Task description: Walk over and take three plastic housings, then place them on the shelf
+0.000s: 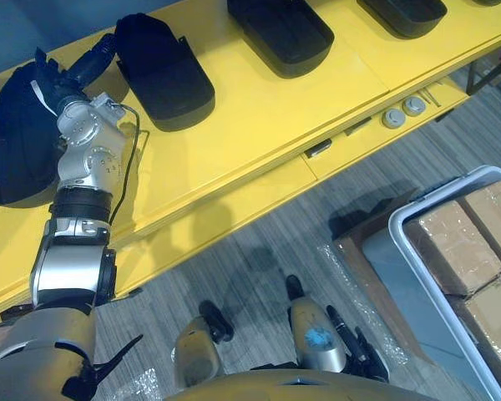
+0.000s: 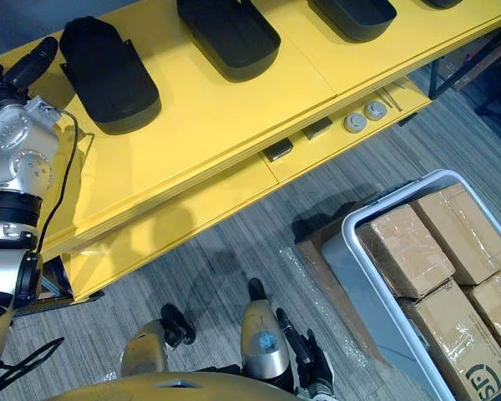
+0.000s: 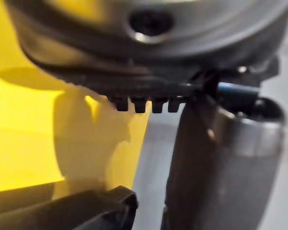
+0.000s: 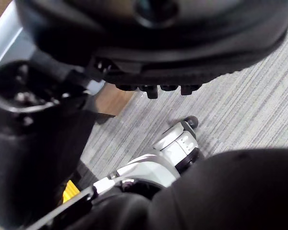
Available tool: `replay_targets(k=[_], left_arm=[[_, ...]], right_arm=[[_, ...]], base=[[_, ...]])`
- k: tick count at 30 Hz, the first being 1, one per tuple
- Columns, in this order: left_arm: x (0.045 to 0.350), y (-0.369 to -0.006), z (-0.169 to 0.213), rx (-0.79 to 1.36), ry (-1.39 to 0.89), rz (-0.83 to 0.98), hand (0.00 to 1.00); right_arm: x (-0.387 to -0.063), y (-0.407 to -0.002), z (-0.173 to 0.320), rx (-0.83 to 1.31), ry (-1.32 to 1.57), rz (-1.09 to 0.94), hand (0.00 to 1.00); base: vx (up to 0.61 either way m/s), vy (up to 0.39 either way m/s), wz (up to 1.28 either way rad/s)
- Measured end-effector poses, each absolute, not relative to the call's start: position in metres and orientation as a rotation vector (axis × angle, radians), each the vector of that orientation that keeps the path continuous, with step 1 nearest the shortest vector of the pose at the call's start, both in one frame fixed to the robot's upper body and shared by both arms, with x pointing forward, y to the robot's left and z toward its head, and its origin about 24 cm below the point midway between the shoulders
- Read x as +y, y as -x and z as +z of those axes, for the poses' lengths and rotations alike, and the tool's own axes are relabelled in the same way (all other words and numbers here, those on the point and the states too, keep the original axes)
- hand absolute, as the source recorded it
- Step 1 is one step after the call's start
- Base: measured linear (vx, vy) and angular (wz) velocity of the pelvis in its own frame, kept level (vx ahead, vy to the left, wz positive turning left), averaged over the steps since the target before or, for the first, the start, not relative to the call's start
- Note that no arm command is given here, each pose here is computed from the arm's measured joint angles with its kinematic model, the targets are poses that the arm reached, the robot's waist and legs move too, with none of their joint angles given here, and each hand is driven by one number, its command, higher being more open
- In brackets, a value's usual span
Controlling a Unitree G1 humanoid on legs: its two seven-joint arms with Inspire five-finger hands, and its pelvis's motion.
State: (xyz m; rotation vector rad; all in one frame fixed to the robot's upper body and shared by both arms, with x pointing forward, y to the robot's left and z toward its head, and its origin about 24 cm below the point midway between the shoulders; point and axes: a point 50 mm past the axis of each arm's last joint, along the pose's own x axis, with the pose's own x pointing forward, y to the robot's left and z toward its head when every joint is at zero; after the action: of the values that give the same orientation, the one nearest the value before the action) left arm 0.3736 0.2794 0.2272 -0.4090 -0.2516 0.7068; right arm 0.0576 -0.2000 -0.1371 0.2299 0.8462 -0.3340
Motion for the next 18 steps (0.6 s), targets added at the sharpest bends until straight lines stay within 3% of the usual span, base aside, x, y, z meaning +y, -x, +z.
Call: replay_targets(k=[18], left_arm=[[0.272, -0.376, 0.248, -0.346, 0.487, 0.695, 1.0]], right_arm=[[-0.196, -0.059, -0.133, 0.807, -0.215, -0.324, 1.0]], base=[[0.0, 0.005, -0.03]])
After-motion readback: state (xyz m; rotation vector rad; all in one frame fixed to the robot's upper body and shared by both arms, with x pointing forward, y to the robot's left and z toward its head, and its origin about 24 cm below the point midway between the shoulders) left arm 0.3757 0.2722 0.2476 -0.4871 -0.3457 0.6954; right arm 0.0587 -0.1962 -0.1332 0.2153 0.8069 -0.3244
